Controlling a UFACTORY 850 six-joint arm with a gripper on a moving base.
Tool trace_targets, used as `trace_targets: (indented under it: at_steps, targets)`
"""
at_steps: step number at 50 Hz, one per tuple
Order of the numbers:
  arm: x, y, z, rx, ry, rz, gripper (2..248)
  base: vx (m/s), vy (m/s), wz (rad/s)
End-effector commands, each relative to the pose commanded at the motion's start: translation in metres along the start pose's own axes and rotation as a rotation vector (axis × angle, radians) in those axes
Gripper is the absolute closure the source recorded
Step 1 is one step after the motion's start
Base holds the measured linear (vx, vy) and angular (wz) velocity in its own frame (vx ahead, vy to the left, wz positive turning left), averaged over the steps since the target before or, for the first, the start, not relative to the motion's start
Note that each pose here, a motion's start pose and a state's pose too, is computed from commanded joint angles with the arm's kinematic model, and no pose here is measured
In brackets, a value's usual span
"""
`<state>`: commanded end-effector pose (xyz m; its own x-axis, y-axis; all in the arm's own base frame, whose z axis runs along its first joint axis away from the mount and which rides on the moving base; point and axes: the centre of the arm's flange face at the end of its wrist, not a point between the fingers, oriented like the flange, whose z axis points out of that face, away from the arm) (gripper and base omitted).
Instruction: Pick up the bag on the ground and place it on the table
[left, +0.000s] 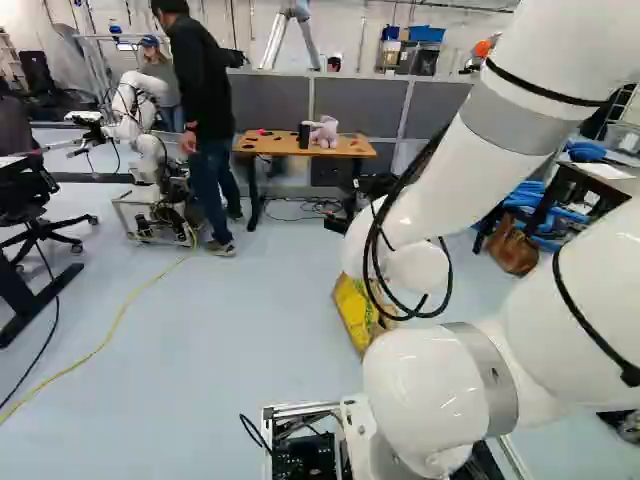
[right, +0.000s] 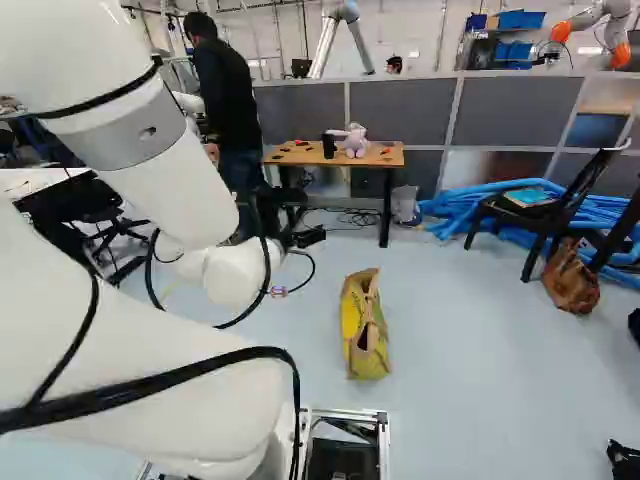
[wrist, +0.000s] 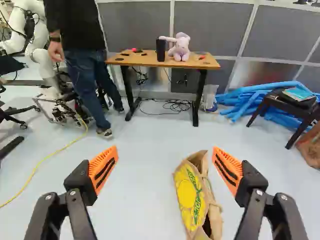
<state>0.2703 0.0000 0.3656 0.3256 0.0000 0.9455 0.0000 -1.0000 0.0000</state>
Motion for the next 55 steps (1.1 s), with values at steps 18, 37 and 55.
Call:
trace_targets:
  at_steps: [18, 37, 55]
  targets:
    - [0.0, 0.0, 0.0, 0.0, 0.0, 0.0, 3, 0.0, 0.0, 0.0]
    - [0.0, 0.0, 0.0, 0.0, 0.0, 0.0, 3, 0.0, 0.0, 0.0]
    - [0.0, 0.0, 0.0, 0.0, 0.0, 0.0, 3, 0.0, 0.0, 0.0]
